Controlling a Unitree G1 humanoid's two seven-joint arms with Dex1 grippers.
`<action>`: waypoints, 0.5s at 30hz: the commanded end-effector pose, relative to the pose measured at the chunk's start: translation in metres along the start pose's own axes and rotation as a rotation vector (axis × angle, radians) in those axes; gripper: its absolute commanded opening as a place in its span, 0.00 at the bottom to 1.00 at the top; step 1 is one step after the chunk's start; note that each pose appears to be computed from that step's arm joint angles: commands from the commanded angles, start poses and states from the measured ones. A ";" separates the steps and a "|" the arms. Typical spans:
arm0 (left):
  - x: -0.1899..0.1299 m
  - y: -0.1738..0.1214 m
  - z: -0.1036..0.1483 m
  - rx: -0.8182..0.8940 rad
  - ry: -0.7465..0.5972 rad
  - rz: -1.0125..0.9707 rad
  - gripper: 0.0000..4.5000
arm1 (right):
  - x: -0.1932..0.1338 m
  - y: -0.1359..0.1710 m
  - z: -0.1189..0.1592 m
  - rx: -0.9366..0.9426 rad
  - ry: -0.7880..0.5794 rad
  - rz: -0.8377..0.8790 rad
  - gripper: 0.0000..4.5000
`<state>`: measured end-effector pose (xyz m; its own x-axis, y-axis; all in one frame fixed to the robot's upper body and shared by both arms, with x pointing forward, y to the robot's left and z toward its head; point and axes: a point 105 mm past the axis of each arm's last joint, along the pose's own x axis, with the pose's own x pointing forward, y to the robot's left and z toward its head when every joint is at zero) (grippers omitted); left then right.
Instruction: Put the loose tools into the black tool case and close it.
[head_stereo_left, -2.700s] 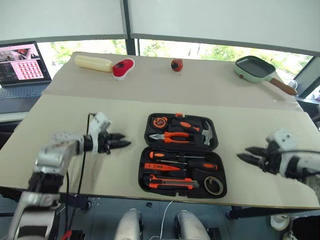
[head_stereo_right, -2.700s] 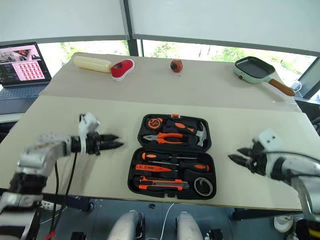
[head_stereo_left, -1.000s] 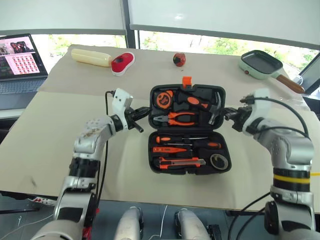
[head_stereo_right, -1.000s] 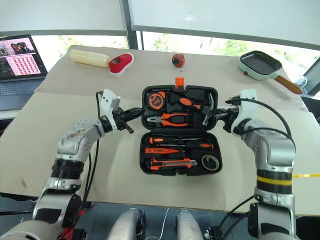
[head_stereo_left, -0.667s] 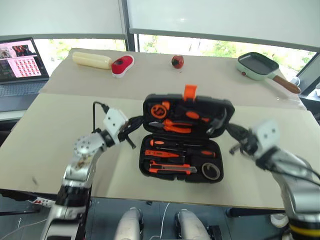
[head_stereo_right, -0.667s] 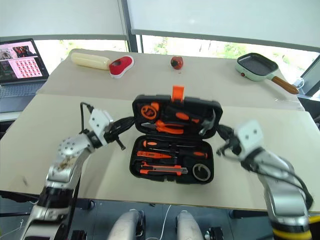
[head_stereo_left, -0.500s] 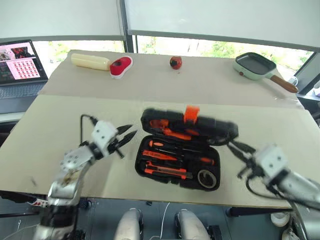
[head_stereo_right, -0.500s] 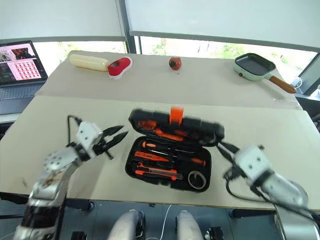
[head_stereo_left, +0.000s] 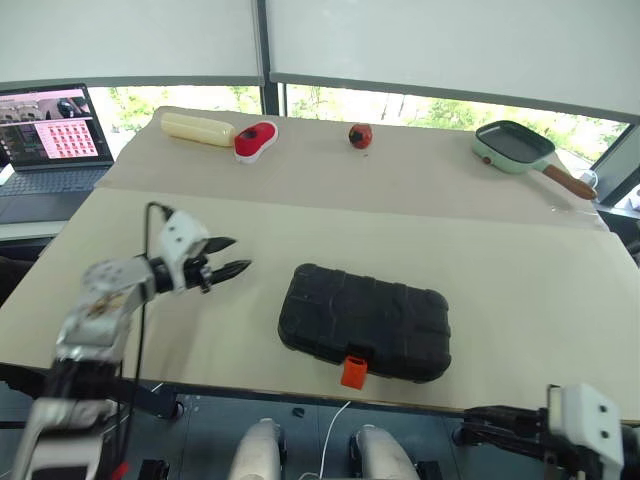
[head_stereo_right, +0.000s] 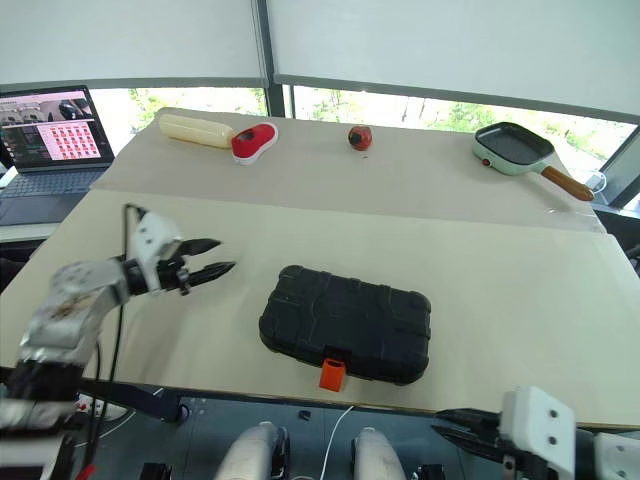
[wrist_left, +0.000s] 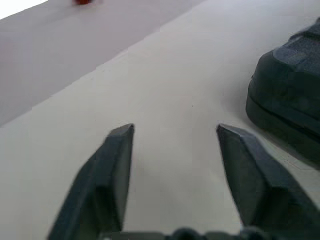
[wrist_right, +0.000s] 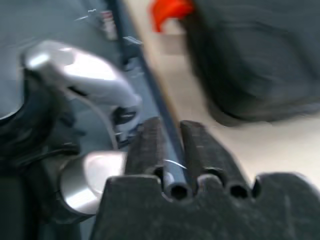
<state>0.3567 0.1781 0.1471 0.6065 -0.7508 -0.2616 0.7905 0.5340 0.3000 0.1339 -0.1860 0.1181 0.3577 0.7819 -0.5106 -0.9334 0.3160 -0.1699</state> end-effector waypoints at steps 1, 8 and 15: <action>0.033 -0.001 0.011 0.105 -0.019 -0.102 0.26 | 0.022 -0.005 0.005 -0.030 -0.011 0.054 0.00; 0.088 -0.025 0.008 0.306 0.027 -0.253 0.01 | 0.058 -0.030 0.012 -0.077 -0.035 0.070 0.00; 0.067 -0.073 0.005 0.316 0.019 -0.629 0.01 | 0.064 -0.104 0.022 -0.112 -0.015 -0.263 0.00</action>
<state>0.3657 0.1036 0.1120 0.2391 -0.8531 -0.4638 0.9169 0.0411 0.3969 0.2215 -0.1399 0.1040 0.3875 0.7828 -0.4869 -0.9207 0.3020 -0.2472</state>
